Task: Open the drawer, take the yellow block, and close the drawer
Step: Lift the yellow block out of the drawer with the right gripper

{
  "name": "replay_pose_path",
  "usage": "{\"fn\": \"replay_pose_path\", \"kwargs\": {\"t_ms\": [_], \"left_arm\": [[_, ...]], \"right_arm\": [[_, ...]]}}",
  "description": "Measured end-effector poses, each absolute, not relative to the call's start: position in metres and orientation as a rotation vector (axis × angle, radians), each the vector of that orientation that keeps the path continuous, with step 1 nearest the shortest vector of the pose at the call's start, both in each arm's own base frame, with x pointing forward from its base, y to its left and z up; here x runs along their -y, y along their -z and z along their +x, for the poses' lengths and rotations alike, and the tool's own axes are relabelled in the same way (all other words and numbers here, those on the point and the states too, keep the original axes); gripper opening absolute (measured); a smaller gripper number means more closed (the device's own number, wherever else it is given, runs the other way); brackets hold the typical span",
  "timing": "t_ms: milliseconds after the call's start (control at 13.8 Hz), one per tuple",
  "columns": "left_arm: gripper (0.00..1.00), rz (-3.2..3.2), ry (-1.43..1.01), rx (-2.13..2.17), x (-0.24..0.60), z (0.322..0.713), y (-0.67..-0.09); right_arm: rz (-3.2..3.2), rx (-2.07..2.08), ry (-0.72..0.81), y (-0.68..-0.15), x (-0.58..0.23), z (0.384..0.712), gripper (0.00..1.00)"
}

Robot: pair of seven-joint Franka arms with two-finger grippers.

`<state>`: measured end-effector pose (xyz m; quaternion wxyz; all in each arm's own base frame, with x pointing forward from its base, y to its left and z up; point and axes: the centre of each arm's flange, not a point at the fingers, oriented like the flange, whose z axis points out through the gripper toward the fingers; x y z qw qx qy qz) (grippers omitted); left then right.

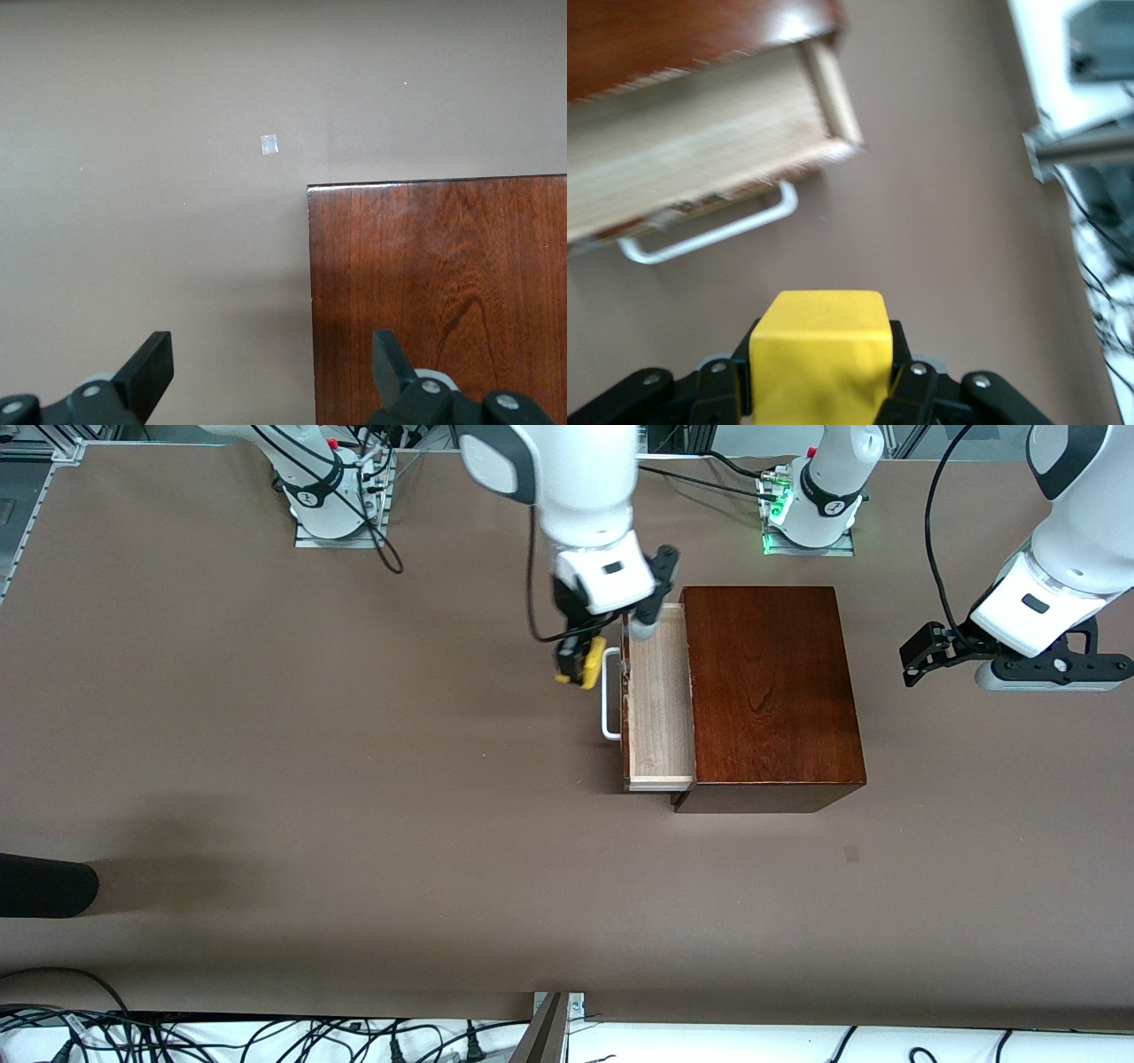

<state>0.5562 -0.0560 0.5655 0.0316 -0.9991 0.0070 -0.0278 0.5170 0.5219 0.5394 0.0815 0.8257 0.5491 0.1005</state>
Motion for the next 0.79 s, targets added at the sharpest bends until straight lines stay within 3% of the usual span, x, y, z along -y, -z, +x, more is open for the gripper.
{"fn": "replay_pose_path", "kwargs": {"t_ms": [433, 795], "left_arm": [[1.00, -3.077, 0.089, -0.029, 0.059, 0.556, -0.566], [1.00, -3.080, 0.103, -0.123, 0.095, 0.563, -0.585]], "right_arm": [[2.692, -1.335, -0.247, -0.577, -0.386, 0.586, 0.56], [2.858, -1.074, -0.109, -0.557, -0.253, 0.614, 0.56]]}}
